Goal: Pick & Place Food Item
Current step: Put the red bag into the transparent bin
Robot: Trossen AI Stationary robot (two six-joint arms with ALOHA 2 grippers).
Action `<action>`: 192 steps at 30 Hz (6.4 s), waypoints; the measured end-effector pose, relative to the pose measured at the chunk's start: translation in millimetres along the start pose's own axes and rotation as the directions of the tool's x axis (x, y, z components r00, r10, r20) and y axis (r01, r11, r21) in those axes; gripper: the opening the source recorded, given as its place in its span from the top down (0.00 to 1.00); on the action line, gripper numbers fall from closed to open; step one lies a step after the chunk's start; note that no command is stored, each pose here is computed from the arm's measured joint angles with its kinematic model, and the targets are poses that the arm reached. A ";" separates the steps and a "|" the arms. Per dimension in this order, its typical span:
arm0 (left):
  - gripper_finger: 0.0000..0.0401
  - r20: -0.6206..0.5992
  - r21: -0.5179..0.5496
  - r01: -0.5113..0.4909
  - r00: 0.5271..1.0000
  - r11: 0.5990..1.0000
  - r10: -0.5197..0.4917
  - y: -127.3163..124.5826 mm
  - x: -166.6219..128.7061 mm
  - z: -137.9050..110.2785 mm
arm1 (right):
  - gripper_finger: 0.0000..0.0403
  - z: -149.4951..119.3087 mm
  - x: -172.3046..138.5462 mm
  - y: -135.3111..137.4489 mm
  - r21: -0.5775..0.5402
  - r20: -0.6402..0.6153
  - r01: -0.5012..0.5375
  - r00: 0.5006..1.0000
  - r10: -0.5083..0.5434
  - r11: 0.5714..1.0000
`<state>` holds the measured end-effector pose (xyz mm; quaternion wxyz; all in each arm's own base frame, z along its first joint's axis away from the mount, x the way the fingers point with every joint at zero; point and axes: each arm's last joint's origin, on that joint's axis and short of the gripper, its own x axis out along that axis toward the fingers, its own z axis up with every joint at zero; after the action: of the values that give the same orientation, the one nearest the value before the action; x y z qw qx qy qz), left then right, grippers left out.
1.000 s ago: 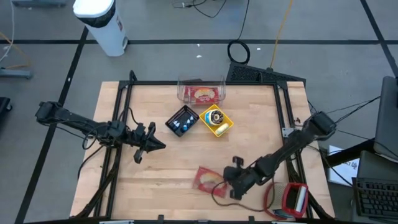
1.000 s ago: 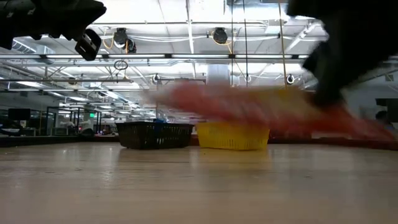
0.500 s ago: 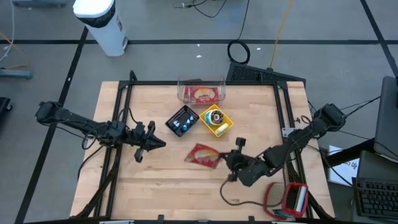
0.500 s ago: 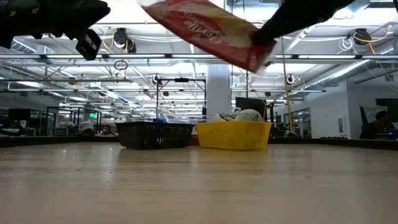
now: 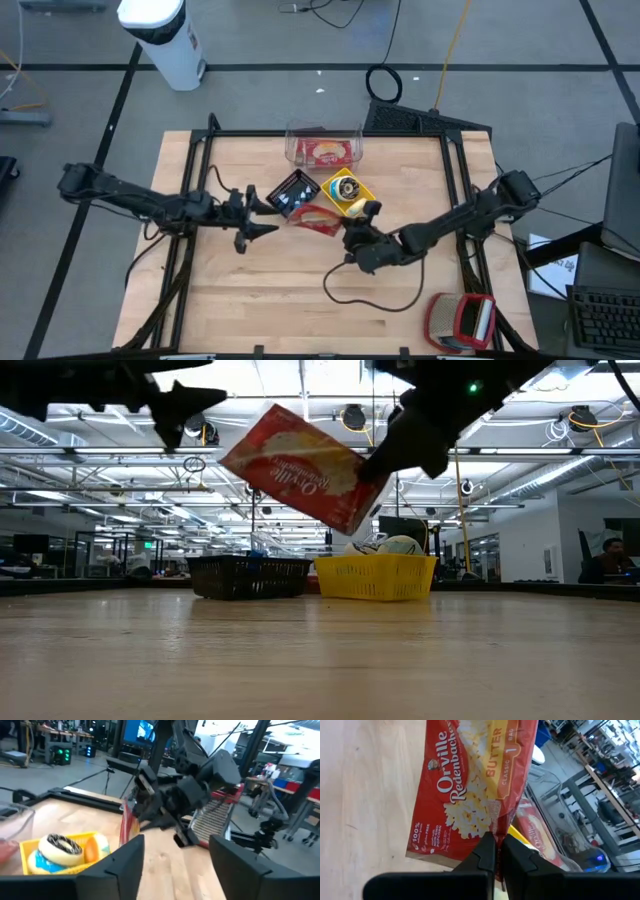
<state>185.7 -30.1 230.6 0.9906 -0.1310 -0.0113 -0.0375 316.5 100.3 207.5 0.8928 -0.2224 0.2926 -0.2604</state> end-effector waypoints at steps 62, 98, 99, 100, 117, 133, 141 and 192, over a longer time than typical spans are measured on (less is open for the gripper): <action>0.66 -0.251 0.188 -0.065 0.962 0.980 0.112 12.4 48.8 9.0 | 0.99 16.2 4.2 6.3 0.032 0.132 -0.051 0.990 0.046 0.998; 0.99 0.044 -0.052 -0.629 0.775 0.776 0.631 112.6 70.8 119.5 | 0.64 16.8 -43.8 -43.7 0.162 0.070 0.114 0.989 -0.127 0.980; 0.99 0.034 -0.086 -0.634 0.769 0.769 0.638 123.3 73.8 115.5 | 0.64 15.6 -46.8 -45.6 0.173 0.066 0.123 0.989 -0.136 0.977; 0.99 0.026 -0.120 -0.636 0.765 0.762 0.643 134.3 76.1 111.8 | 0.65 14.8 -49.5 -46.9 0.186 0.063 0.129 0.988 -0.143 0.974; 0.99 -0.044 -0.468 -0.555 0.792 0.688 0.609 235.9 104.4 39.6 | 0.68 9.6 -58.9 -45.6 0.186 0.053 0.110 0.991 -0.122 0.976; 0.92 -0.037 -0.525 -0.592 0.734 0.612 0.678 237.8 113.9 22.8 | 0.68 10.3 -59.0 -45.6 0.197 0.057 0.108 0.991 -0.121 0.974; 0.83 -0.038 -0.572 -0.567 0.740 0.593 0.671 237.6 114.1 22.9 | 0.68 10.9 -59.0 -45.5 0.204 0.060 0.105 0.991 -0.119 0.973; 0.29 -0.129 -0.103 -0.588 0.808 0.802 0.575 219.0 94.5 53.8 | 0.68 10.7 -59.0 -45.4 0.202 0.059 0.103 0.991 -0.117 0.974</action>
<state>296.2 188.1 229.0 0.9423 -0.1944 0.0773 0.2614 267.2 103.3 264.3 0.9046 -0.1571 0.2205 -0.3293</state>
